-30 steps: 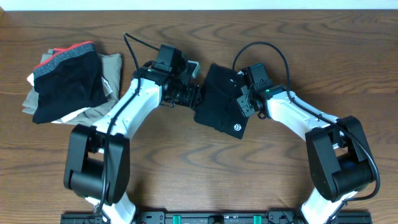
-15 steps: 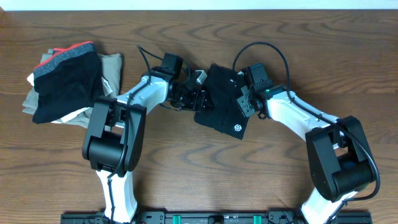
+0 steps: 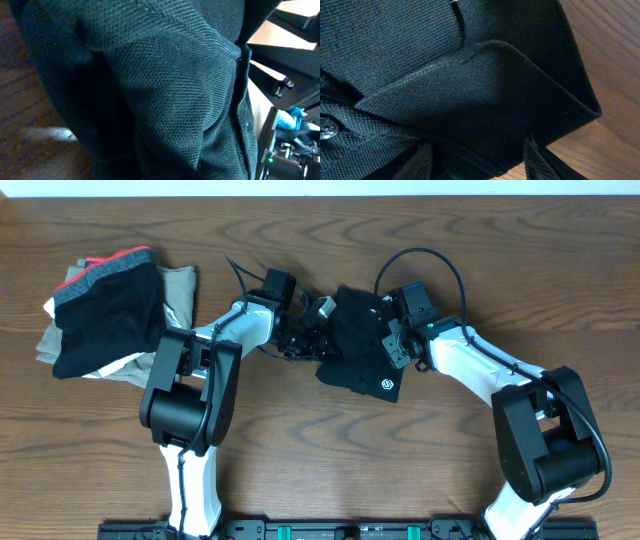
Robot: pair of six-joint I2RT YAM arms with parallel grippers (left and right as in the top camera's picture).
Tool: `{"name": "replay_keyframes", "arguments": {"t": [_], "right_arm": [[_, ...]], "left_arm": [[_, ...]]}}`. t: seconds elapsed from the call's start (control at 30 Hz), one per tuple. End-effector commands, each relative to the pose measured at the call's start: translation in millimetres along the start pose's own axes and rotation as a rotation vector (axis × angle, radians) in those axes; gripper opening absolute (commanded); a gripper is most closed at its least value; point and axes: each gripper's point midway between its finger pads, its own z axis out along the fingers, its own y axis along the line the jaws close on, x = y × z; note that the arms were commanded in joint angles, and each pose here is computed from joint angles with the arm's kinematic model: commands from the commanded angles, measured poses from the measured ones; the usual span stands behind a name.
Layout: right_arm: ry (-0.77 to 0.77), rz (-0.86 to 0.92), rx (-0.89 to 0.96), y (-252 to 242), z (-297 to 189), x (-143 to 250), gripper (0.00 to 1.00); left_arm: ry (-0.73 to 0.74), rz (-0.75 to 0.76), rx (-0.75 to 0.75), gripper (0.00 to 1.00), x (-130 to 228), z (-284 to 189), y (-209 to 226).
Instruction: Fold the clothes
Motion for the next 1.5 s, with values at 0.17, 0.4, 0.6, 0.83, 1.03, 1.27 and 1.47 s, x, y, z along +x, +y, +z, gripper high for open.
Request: {"name": "replay_keyframes", "arguments": {"t": [0.17, 0.4, 0.6, 0.83, 1.03, 1.27, 1.47], "right_arm": [[0.007, 0.02, 0.018, -5, -15, 5, 0.55], [-0.199, 0.071, 0.058, -29, -92, -31, 0.64], [-0.341, 0.1, 0.088, -43, -158, -40, 0.65], [-0.353, 0.106, 0.093, -45, -185, -27, 0.65], [-0.315, 0.101, 0.087, -43, -183, -18, 0.65], [-0.306, 0.1, 0.085, -43, -182, -16, 0.65], [-0.306, 0.101, 0.085, -43, -182, -16, 0.65]], "left_arm": [[0.05, -0.168, -0.192, 0.06, 25, -15, 51], [-0.048, -0.255, -0.479, 0.06, 21, -114, 76], [-0.189, -0.258, -0.826, 0.06, 16, -224, 87], [-0.311, -0.236, -1.055, 0.06, 9, -316, 90], [-0.359, -0.167, -1.109, 0.06, -5, -356, 82], [-0.438, -0.112, -1.148, 0.06, -23, -390, 65], [-0.451, -0.101, -1.147, 0.06, -27, -392, 63]]}}
